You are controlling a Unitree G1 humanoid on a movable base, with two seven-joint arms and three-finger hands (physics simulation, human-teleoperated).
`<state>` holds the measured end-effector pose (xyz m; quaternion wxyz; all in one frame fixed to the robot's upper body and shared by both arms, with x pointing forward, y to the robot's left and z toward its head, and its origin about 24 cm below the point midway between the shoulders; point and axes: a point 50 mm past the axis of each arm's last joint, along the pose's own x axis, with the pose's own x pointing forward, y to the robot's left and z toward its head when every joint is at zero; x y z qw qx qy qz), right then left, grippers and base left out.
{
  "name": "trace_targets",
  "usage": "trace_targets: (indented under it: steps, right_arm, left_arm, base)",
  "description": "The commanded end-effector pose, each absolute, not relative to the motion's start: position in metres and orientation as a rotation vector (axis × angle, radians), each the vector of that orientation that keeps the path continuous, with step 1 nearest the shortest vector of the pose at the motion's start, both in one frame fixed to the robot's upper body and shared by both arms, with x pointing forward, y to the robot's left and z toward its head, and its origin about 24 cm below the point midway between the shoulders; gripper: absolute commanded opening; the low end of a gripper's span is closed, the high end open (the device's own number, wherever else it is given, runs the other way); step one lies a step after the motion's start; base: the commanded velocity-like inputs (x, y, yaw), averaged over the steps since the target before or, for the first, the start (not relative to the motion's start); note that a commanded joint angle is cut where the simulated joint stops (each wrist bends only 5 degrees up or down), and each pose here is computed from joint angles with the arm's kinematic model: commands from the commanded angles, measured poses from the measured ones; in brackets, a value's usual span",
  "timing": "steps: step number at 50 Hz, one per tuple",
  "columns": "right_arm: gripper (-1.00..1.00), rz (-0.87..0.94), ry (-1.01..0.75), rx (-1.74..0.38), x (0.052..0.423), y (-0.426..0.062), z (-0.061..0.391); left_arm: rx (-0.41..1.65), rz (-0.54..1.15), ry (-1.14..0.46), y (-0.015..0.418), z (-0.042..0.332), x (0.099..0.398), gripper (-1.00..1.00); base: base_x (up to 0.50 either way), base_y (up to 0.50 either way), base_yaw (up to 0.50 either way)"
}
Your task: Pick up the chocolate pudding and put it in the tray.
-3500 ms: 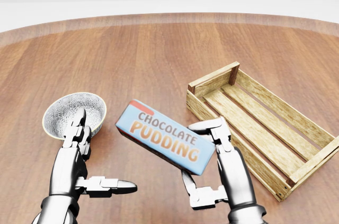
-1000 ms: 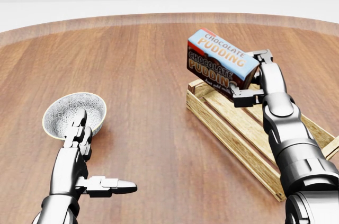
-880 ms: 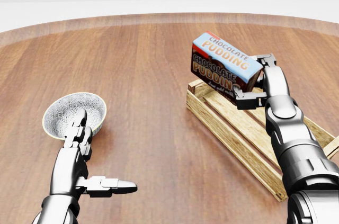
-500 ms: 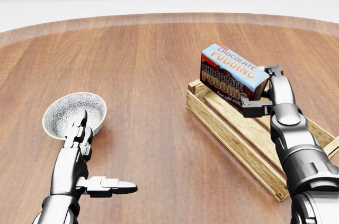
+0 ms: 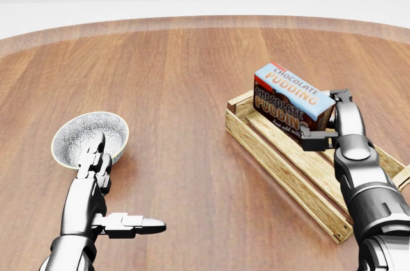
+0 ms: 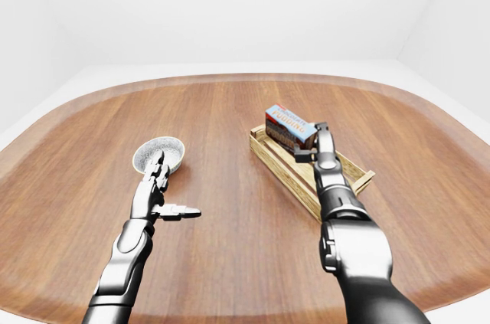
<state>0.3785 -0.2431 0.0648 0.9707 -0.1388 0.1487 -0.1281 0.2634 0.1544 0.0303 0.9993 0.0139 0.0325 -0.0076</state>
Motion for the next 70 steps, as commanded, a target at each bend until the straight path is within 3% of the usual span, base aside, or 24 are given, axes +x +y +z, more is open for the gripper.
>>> trace_targets:
  steps: [1,70]
  right_arm:
    - [-1.0,-0.304,0.312,-0.284,0.374,-0.252,0.061]
    - [-1.0,-0.379,0.406,-0.359,0.353,-0.265,0.032]
  left_arm:
    - [0.012,-0.015,0.068,0.154,0.031,0.263,1.0]
    - [0.009,-0.015,0.07,0.155,0.029,0.264,1.0]
  base:
    - [0.0,0.0,0.0]
    - [0.0,0.0,0.0]
